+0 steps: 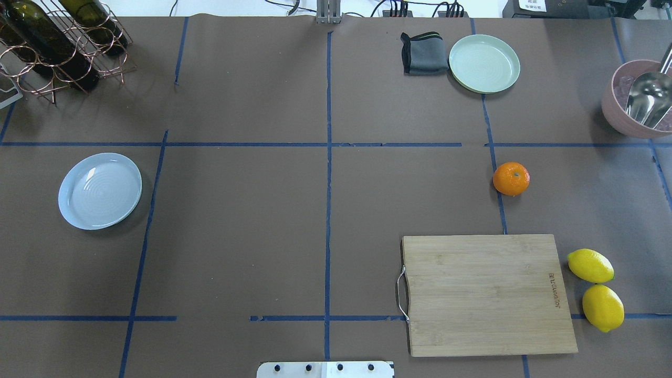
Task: Pick orange to plate
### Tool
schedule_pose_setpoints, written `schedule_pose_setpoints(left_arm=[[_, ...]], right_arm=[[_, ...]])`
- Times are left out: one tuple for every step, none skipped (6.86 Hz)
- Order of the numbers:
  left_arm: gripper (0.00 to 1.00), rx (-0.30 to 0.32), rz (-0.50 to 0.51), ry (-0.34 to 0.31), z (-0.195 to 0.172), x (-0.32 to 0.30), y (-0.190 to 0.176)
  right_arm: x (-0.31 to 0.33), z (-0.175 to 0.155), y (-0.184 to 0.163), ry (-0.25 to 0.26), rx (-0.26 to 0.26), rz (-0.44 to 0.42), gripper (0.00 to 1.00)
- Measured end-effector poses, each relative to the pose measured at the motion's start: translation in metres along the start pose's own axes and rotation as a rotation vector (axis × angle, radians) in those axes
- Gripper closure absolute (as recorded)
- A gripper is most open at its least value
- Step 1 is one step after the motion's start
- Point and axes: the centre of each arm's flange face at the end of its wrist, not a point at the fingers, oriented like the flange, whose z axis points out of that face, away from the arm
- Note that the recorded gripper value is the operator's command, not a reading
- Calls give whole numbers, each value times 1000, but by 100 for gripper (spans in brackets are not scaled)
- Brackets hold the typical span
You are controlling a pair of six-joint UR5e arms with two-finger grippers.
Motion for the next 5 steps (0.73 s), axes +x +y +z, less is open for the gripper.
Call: schedule_pose_setpoints(left_arm=[[0, 6, 7, 0, -3, 3, -1], [0, 20, 20, -5, -10, 10, -4], [0, 33, 35, -5, -15, 17, -6], [0, 44, 50, 4, -19, 23, -5], [0, 54, 62, 10, -22, 27, -3]], right_arm=[[0, 1, 1, -1, -1, 0, 0], [1, 2, 2, -1, -4, 8, 0], [2, 3, 3, 0, -6, 12, 0], [1, 3, 4, -4, -5, 13, 0], [0, 3, 4, -14, -3, 12, 0]])
